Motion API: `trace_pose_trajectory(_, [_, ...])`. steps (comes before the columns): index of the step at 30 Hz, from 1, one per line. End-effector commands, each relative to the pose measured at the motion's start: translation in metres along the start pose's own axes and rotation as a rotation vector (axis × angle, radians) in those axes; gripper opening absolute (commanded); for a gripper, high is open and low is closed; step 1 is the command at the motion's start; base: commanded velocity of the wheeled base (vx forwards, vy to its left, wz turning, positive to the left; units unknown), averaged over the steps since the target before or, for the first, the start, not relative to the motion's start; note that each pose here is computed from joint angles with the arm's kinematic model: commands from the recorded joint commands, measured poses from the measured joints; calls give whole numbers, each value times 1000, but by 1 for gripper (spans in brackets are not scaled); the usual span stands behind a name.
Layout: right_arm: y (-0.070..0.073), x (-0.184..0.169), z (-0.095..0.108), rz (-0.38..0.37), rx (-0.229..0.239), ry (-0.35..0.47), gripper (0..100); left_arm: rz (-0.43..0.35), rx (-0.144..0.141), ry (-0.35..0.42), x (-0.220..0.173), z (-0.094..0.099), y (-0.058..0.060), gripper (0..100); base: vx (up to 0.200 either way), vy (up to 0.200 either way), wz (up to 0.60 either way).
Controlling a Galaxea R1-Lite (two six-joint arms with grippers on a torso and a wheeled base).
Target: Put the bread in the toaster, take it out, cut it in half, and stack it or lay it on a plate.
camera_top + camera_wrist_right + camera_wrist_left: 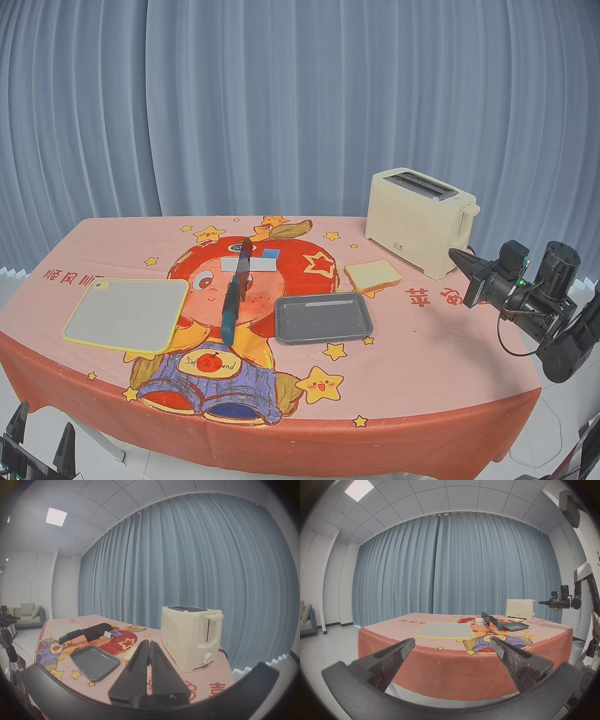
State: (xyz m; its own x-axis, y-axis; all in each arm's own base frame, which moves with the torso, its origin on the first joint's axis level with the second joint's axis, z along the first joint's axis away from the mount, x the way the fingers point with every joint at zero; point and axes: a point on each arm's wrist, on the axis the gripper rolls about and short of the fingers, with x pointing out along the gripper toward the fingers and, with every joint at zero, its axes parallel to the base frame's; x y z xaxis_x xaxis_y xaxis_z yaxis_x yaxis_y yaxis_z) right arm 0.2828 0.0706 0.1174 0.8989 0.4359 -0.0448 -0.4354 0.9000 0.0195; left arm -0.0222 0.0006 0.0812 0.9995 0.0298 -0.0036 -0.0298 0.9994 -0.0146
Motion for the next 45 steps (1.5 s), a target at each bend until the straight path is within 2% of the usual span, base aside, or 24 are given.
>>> trace_pose_trajectory(1, [6,-1,2,20,6,-1,0,1,1,18,1,-5,0,100,0,0,0])
trace_pose_trajectory(15, [8,-3,1,26,9,5,0,1,1,18,1,-5,0,100,0,0,0])
trace_pose_trajectory(16, [8,-2,2,26,10,2,100,1,0,18,1,-5,0,100,0,0,0])
trace_pose_trajectory(20, [8,0,5,24,13,-13,100,1,1,18,1,-5,0,100,0,0,0])
trace_pose_trajectory(23, [9,0,7,26,40,-20,100,1,1,18,1,-5,0,100,0,0,0])
trace_pose_trajectory(31, [15,-5,9,39,63,8,100,1,0,18,1,-5,0,100,0,0,0])
trace_pose_trajectory(35, [32,-9,10,77,125,81,100,1,0,18,1,-5,0,100,0,0,0])
trace_pose_trajectory(37, [34,-4,10,64,131,130,100,1,0,16,1,-5,0,100,0,0,0])
trace_pose_trajectory(38, [34,-4,10,64,131,130,100,1,0,16,1,-5,0,100,0,0,0])
trace_pose_trajectory(39, [34,3,13,52,144,180,100,1,0,18,1,-5,0,100,0,0,0])
trace_pose_trajectory(41, [34,8,16,39,151,230,100,1,1,18,1,-5,0,100,0,0,0])
trace_pose_trajectory(45, [36,24,25,-4,148,310,100,1,1,18,1,-5,0,100,0,0,0])
